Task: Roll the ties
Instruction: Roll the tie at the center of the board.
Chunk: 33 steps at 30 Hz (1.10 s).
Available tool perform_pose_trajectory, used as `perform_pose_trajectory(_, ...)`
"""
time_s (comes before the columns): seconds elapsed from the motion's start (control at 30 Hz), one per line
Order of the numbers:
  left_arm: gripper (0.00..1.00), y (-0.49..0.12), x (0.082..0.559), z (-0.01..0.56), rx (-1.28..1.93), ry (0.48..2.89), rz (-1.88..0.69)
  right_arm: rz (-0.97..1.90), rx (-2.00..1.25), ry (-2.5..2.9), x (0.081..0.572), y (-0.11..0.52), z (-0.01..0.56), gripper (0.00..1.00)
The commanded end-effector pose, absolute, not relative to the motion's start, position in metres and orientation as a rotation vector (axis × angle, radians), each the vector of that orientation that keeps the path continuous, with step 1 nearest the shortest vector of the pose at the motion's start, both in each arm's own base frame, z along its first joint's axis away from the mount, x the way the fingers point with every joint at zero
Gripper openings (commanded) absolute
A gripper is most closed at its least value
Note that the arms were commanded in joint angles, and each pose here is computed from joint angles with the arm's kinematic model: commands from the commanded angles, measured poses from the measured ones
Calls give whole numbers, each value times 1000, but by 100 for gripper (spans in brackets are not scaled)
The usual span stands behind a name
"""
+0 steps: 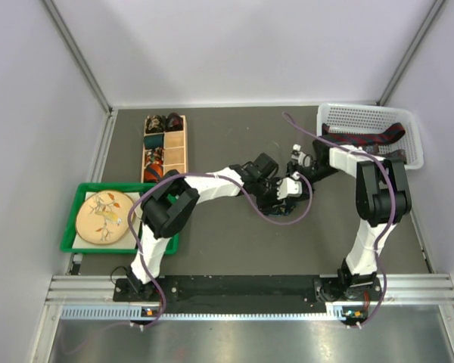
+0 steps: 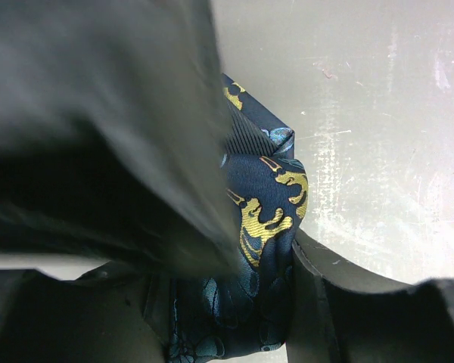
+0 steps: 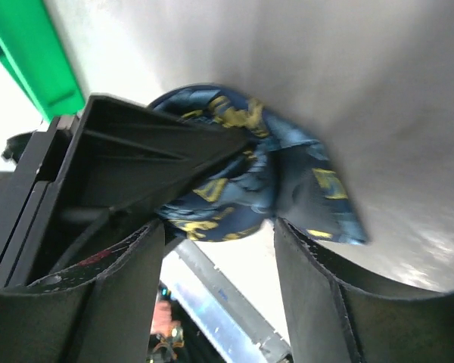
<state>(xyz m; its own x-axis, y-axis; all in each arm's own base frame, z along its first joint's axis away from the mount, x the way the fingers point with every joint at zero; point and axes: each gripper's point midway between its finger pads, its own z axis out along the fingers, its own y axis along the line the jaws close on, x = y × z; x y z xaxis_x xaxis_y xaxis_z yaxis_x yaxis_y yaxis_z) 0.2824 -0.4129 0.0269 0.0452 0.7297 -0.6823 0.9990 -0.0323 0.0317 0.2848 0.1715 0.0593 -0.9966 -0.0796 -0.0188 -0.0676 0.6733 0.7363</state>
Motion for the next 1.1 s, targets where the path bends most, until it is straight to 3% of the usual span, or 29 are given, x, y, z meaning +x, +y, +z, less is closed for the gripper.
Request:
perform_pose_trajectory(0.0, 29, -370, 264, -24, 1909, 1976, -617, -1370, 247, -2825, 276, 197, 77, 58)
perform_pose_trajectory(0.17, 30, -373, 266, -24, 1901, 1981, -623, -1249, 295, -2846, 277, 203, 60, 55)
perform_pose_trajectory(0.23, 32, -374, 267, -23, 1899, 1978, -621, -1210, 305, -2860, 279, 202, 55, 46)
perform_pose_trajectory(0.27, 33, -374, 267, -23, 1899, 1978, -621, -1171, 308, -2886, 283, 199, 52, 42)
perform_pose_trajectory(0.37, 39, -374, 267, -21, 1899, 1973, -624, -1073, 314, -2898, 282, 191, 38, 12)
perform_pose_trajectory(0.43, 43, -375, 267, -20, 1895, 1966, -630, -1040, 312, -2895, 281, 188, 32, 0)
perform_pose_trajectory(0.63, 58, -379, 268, -10, 1843, 1943, -692, -971, 309, -2922, 281, 179, 23, 0)
perform_pose_trajectory(0.77, 74, -387, 277, 9, 1759, 1875, -753, -915, 290, -2946, 281, 171, 18, 0)
perform_pose_trajectory(1.07, 76, -401, 273, 44, 1683, 1692, -913, -818, 240, -2993, 289, 158, 12, 0)
